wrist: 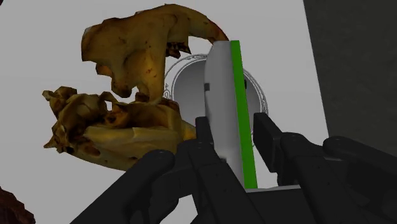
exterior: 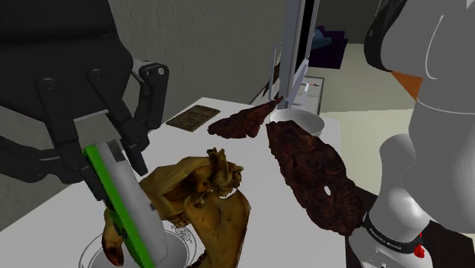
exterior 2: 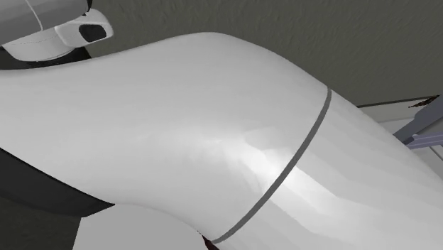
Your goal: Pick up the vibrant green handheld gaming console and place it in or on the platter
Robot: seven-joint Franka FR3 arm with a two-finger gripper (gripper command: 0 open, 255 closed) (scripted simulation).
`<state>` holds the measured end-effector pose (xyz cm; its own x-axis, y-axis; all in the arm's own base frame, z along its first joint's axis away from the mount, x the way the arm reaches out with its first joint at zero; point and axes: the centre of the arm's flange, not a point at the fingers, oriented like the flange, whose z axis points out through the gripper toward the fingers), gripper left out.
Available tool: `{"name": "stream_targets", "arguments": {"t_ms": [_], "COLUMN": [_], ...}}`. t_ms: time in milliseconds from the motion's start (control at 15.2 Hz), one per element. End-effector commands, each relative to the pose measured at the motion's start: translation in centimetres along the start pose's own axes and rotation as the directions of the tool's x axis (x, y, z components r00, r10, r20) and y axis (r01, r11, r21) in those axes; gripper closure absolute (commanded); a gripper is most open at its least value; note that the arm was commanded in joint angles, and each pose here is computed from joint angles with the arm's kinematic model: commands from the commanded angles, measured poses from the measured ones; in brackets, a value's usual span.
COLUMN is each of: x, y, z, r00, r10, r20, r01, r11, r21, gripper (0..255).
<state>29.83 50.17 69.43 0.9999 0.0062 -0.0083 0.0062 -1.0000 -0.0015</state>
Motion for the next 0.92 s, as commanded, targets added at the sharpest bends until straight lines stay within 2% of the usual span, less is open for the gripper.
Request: {"name": "stream_targets", "arguments": {"t_ms": [0,858], "x": [-0.1,-0.1], "y": [-0.1,-0.1], "z": [0.9,7.7], "r00": [1.0,1.0], "r10": [0.001,0.001], "r20": [0.0,0.0], "r01": [-0.001,-0.001], "r11": [1.0,1.0], "r21": [0.0,0.0], "gripper": [255,255]}}
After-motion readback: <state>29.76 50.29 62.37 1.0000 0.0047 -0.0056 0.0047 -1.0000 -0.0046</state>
